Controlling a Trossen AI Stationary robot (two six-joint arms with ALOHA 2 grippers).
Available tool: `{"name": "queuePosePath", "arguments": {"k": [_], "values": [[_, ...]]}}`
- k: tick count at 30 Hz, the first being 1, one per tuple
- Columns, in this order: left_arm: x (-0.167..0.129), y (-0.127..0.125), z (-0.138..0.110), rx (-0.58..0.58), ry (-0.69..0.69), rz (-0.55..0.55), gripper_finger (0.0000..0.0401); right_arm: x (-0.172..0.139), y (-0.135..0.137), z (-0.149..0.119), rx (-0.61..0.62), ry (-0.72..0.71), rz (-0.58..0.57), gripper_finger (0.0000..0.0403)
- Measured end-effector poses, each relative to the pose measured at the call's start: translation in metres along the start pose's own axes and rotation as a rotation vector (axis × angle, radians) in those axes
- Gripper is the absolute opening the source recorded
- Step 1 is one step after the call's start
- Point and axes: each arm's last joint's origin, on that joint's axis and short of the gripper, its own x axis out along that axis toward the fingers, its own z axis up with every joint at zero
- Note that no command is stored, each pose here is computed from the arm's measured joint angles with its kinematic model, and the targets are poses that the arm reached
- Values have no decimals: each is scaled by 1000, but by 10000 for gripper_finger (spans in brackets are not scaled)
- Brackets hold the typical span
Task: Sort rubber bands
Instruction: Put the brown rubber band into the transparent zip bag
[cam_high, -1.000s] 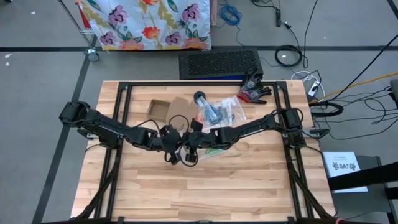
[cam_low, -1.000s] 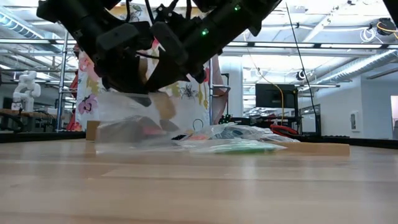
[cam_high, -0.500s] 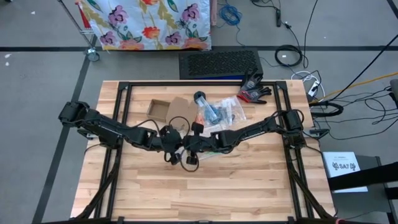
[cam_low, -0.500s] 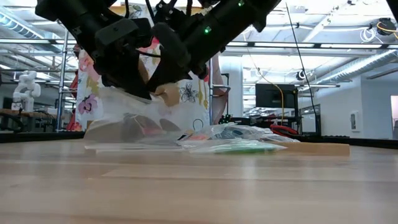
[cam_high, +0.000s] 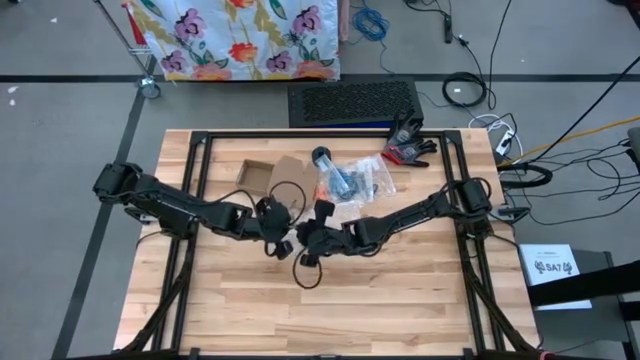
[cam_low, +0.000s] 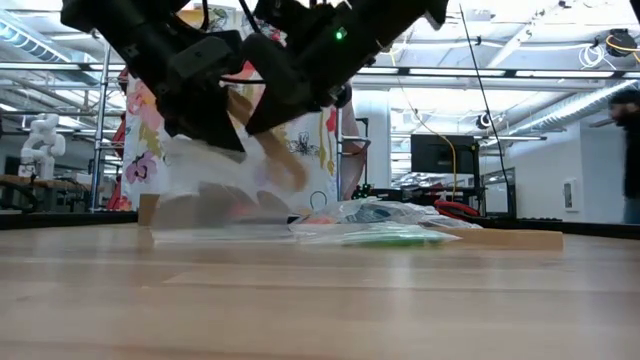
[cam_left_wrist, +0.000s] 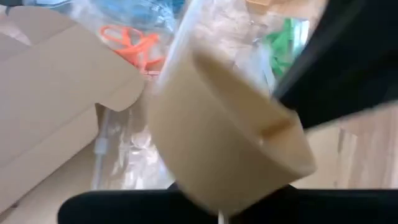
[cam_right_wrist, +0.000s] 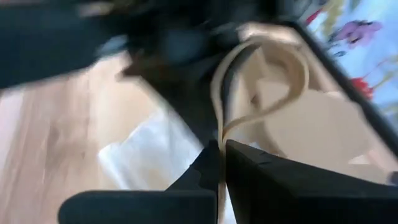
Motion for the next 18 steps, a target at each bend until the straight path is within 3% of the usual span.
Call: {"name": "queuePosePath", "arguments": {"k": [4,9,18], "values": [[0,0,-1,3,13,-9,0,-2,-6,5,15,-23,-41,0],[1,1,-1,4,19,-1,0,0,-5,5,26,-11,67,0],[2,1,-3,6,29,-10,0,32,-19,-14,102,100,192,0]]}}
